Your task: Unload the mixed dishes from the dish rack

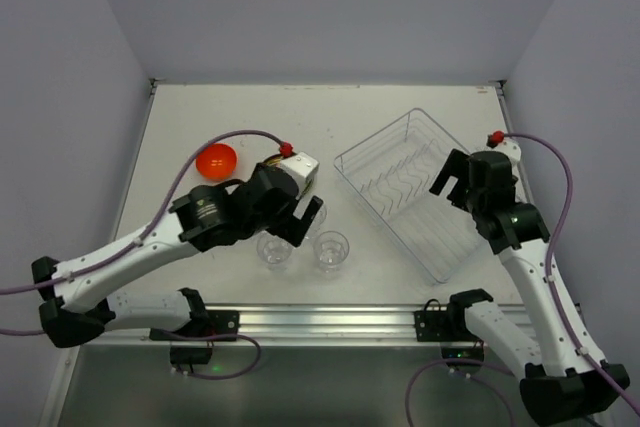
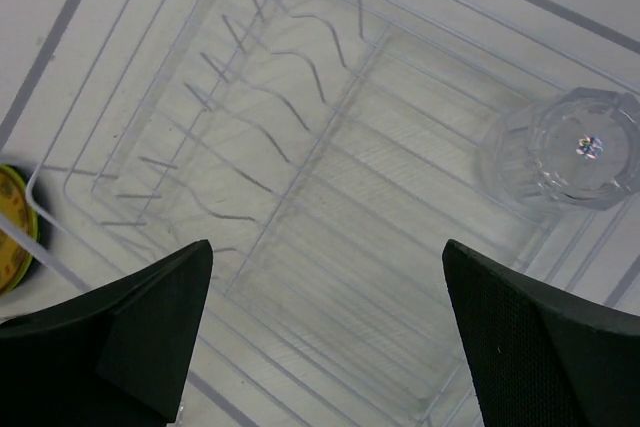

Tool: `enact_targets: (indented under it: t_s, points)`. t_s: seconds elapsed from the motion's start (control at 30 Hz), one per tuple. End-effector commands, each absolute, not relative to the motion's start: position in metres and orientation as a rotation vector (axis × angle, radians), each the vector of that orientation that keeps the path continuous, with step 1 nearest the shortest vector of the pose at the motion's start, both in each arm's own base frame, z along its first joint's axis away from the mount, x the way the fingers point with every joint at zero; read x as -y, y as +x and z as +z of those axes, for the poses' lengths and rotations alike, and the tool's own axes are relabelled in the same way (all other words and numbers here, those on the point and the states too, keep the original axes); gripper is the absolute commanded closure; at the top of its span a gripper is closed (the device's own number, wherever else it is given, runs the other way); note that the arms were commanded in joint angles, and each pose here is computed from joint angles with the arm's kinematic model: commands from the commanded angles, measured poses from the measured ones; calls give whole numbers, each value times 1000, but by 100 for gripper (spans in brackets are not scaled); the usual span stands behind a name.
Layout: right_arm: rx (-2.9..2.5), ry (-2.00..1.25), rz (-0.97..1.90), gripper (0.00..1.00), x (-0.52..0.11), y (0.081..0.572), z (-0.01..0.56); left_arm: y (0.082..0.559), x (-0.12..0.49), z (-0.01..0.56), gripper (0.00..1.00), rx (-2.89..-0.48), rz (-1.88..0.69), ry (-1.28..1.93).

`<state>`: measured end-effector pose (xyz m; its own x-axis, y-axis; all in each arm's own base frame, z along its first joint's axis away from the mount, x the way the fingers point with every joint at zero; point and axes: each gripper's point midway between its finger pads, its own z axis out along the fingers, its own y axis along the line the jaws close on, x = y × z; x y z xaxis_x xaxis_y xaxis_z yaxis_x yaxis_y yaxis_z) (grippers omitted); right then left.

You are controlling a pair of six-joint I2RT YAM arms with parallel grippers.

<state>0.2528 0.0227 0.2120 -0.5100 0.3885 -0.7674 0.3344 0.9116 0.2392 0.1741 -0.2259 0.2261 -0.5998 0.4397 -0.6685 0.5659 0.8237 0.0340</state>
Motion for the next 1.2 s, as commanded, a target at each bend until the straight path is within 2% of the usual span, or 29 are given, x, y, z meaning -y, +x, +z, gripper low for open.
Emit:
enact_targets:
  t_s: [0.0,0.17,0.27,0.43,0.57,0.7,1.17]
  points:
    - [-2137,698,-22,1,8,264,199,215,183,281,0,-2006,-155,345]
    - [-2111,898,-224,1,65,273,197,241,91,306,0,-1840,38,-144]
    - [-2141,978,-281,1,80,277,190,244,74,311,0,-1792,-8,-221]
    - [-2150,1075,-353,1,102,274,179,240,78,299,0,-1864,7,-121]
    - [-2201,1088,-402,1,115,276,167,238,86,262,0,-1942,41,3]
    - [-2241,1111,-415,1,122,275,155,235,106,245,0,-1962,-75,80]
    - [-2317,1180,-425,1,120,274,113,235,123,237,0,-1991,-135,154]
